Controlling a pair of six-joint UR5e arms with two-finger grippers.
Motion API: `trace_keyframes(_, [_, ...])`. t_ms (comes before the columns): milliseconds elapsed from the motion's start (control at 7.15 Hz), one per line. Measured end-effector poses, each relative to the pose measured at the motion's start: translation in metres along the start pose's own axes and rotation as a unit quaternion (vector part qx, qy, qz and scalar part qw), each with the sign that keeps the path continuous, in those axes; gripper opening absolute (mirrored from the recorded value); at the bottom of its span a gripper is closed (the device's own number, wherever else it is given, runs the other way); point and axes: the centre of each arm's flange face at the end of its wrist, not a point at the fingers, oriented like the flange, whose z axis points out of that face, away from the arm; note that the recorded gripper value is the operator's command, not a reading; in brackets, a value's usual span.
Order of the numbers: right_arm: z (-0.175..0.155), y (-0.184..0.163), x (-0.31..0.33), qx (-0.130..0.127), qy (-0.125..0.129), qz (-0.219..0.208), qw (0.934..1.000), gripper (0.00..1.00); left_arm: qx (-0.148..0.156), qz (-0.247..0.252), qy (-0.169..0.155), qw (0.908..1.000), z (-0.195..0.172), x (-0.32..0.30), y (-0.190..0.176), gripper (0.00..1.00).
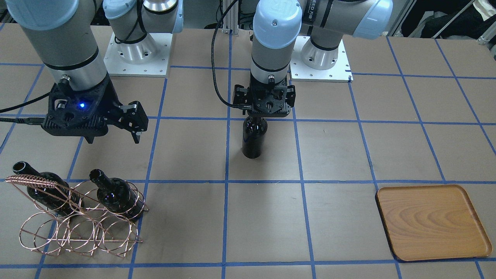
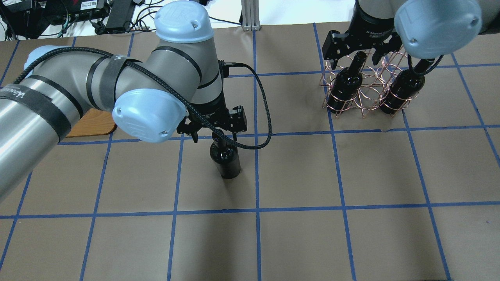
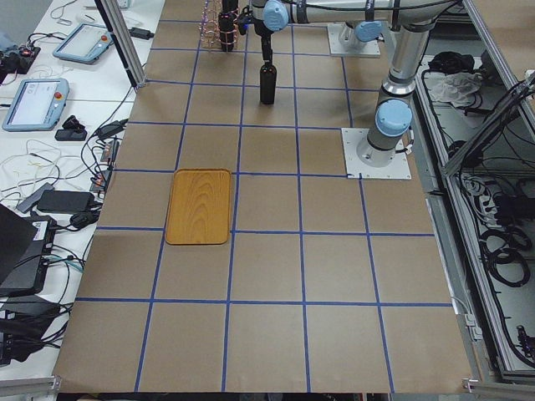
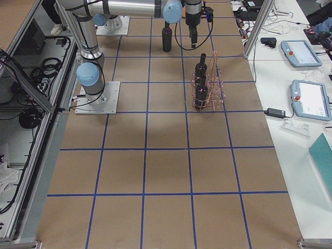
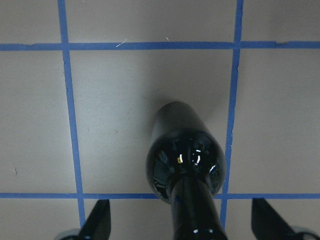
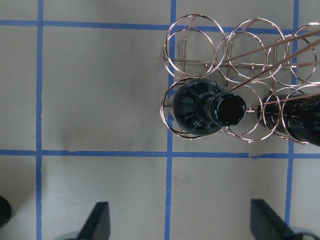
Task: Take wine from basket and place on tray
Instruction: 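Lower the left gripper onto the bottle neck and close it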
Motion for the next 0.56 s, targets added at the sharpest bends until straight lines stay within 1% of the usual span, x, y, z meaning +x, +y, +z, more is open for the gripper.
trace_keyframes(140, [0.0, 0.008, -0.002, -0.003, -0.001, 0.003, 1.0, 1.0, 0.002, -0.001, 0.002, 1.0, 0.004, 0.0, -0.001, 0.93])
trace_keyframes(280, [0.002, 0.02, -0.004, -0.007, -0.001, 0.003, 1.0, 1.0, 0.006, -0.01, 0.003, 0.9999, 0.006, 0.001, -0.002, 0.79])
trace_keyframes(420, [0.001, 0.031, -0.004, -0.009, -0.001, 0.002, 1.0, 1.0, 0.01, -0.026, 0.005, 0.9996, 0.007, 0.001, -0.004, 0.77])
trace_keyframes(559, [-0.002, 0.039, -0.004, -0.009, -0.001, 0.002, 1.0, 1.0, 0.014, -0.036, 0.007, 0.9992, 0.006, 0.002, -0.004, 0.72])
